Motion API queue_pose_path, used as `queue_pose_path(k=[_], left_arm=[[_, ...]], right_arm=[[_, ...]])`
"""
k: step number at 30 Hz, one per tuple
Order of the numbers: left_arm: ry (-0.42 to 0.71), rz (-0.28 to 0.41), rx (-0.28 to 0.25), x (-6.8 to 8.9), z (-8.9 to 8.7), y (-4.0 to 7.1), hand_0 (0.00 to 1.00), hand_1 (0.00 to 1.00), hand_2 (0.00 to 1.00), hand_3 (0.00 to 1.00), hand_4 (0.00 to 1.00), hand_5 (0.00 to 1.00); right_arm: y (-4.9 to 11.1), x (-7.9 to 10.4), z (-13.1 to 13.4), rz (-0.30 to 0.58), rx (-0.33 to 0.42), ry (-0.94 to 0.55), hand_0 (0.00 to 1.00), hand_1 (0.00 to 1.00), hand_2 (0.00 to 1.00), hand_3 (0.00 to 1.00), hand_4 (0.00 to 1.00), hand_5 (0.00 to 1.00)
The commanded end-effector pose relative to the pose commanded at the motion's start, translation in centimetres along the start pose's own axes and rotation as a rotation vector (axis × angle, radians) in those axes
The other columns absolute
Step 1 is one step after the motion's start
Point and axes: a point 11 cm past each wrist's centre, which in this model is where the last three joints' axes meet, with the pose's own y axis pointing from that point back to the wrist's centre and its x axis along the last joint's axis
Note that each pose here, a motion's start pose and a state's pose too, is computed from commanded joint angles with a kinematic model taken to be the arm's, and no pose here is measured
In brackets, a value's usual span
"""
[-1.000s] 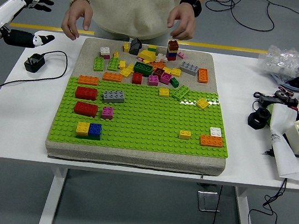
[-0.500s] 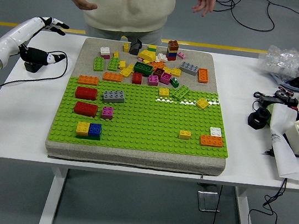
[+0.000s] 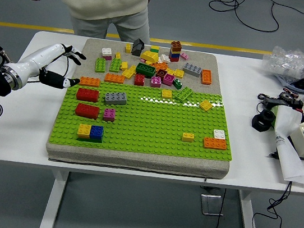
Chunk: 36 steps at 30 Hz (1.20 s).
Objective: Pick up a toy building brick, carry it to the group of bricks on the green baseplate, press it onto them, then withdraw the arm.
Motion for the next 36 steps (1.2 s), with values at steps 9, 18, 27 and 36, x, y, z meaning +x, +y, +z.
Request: queue_pose_path(k=[9,18,27,36], left_arm=[[-0.034,-0.054,0.002,-2.3,-0.1,-0.4,0.896,0.786,0.622,0.622,0.676,0.029],[-0.085,-0.107,-0.006,-3.9,-0.3,-0.6,0.892,0.785,0.611,0.616,0.668,0.028],[-0.162,-0.135,-0.015,-4.9,-0.6,-1.1,0.890,0.785,0.609,0.621,0.676,0.025],[-0.204,-0.146,-0.024,-5.7,-0.8,-1.6,0.890,0.787,0.624,0.668,0.706,0.035]], right_arm=[[0.0,0.0,-0.1,0.000,0.001,-0.001,0.765,0.715,0.767,0.769,0.967,0.699],[0.0,-0.1,-0.1,-0.002,0.001,-0.002,0.766,0.716,0.767,0.769,0.966,0.698],[0.0,-0.1,0.0,-0.003,-0.001,0.000,0.766,0.715,0.767,0.769,0.966,0.698],[0.0,-0.2,-0.2,-0.004,0.002,0.006,0.765,0.715,0.767,0.770,0.966,0.697]])
